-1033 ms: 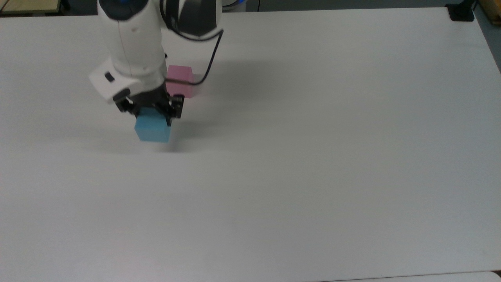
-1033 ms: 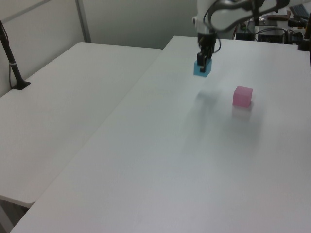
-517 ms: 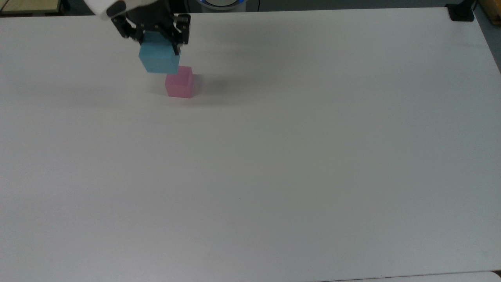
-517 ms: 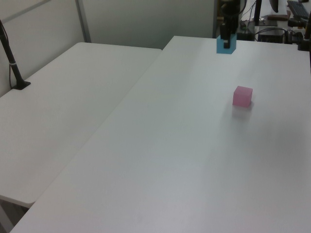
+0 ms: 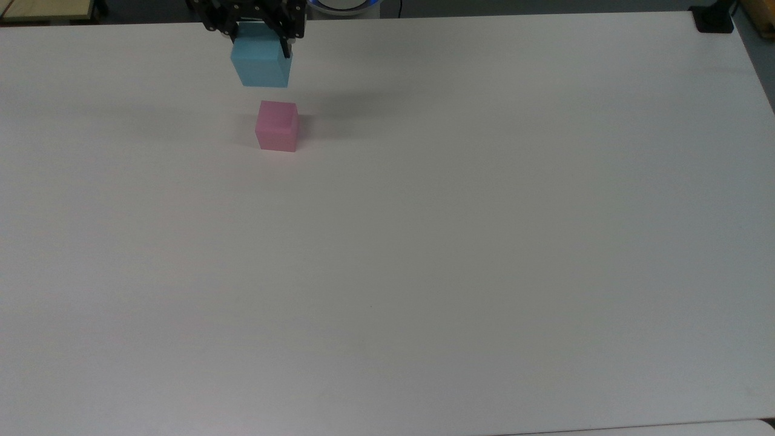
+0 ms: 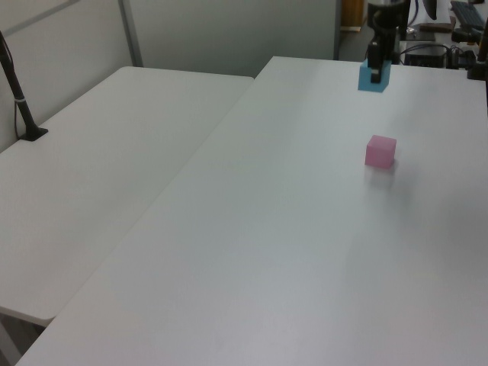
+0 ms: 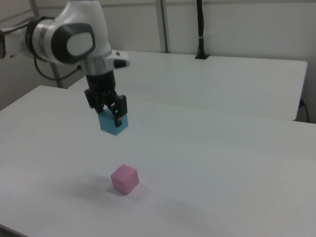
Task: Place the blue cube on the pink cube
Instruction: 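Carry the blue cube over the pink cube and lower it onto it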
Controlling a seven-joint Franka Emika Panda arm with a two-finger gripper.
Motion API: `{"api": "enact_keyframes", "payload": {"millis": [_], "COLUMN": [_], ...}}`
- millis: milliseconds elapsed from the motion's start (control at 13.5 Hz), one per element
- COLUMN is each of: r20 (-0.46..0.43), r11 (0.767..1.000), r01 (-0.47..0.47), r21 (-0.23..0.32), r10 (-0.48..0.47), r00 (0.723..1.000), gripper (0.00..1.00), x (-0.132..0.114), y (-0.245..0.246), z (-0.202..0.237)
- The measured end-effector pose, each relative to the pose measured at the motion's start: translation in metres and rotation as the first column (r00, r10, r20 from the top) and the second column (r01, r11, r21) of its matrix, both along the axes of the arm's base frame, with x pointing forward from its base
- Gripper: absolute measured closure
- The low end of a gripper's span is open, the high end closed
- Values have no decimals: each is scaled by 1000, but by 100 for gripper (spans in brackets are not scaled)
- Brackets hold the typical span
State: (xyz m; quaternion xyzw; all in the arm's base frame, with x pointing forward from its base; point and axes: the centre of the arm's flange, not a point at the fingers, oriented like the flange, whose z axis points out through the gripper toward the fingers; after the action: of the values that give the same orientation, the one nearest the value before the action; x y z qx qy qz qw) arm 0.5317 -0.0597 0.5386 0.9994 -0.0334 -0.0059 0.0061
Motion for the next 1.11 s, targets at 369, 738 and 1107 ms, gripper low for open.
{"api": "enact_keyframes", "payload": {"millis": [369,738,1107], "r20": [17,24,-4], "r11": [1000,1000,999], "r01": [-5,-14,-28], "r21": [0,-12,-43], "r10": [5,14,28], "r00": [1000,1000,1000], "gripper": [33,33,33], "x": [-12,-23,-21], "y": [3,5,0], "z": [-55,-110,-129]}}
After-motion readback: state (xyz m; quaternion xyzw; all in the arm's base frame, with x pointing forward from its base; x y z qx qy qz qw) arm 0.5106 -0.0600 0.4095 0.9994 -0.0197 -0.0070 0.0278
